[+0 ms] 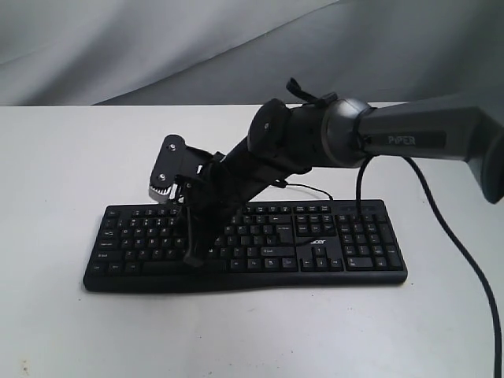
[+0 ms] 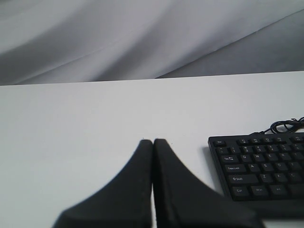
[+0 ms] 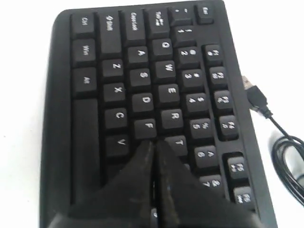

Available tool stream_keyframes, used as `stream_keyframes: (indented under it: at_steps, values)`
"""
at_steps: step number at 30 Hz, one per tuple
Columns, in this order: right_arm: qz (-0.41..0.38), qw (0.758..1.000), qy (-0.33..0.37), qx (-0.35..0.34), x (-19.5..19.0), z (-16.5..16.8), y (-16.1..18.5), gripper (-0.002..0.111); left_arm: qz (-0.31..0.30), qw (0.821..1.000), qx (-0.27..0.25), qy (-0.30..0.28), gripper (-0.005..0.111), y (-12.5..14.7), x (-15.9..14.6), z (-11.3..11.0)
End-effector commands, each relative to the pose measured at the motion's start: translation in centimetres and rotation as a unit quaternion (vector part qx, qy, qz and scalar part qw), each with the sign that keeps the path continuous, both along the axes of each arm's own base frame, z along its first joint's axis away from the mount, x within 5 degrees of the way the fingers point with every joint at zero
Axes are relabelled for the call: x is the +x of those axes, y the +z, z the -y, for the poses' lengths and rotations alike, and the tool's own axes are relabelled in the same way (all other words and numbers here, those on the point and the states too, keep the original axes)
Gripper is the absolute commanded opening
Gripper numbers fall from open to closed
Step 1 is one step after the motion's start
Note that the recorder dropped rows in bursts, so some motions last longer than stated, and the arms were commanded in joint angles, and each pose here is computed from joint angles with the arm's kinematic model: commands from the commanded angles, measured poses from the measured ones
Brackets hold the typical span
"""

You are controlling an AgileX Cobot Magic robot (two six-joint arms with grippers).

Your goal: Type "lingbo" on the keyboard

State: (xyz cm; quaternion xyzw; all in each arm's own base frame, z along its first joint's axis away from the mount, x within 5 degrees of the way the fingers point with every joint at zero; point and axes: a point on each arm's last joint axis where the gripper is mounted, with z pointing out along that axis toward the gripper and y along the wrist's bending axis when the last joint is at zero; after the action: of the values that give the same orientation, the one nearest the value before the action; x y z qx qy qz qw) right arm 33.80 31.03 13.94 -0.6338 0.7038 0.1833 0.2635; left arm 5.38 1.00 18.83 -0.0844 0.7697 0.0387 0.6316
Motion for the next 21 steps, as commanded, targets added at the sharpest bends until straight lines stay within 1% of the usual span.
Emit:
stream_keyframes:
  at_steps: [1, 5, 9, 12, 21]
  values:
    - [0.012, 1.000, -0.017, -0.010, 1.5, 2.0, 0.2, 0.000, 0.002, 1.000, -0.006, 0.001, 0.001, -0.1, 0.0, 0.0]
    - [0.005, 0.999, -0.038, -0.012, 2.5, 3.3, 0.2, 0.000, 0.002, 1.000, -0.006, 0.001, 0.001, -0.1, 0.0, 0.0]
    - [-0.015, 0.998, -0.052, -0.029, 3.0, 4.7, 0.0, 0.000, 0.002, 1.000, -0.006, 0.001, 0.001, -0.1, 0.0, 0.0]
    - [-0.020, 0.998, -0.056, -0.033, 3.0, 5.2, -0.4, 0.000, 0.002, 1.000, -0.006, 0.001, 0.001, -0.1, 0.0, 0.0]
    - [-0.027, 0.998, -0.049, -0.034, 2.8, 5.2, -0.5, 0.000, 0.002, 1.000, -0.006, 0.001, 0.001, -0.1, 0.0, 0.0]
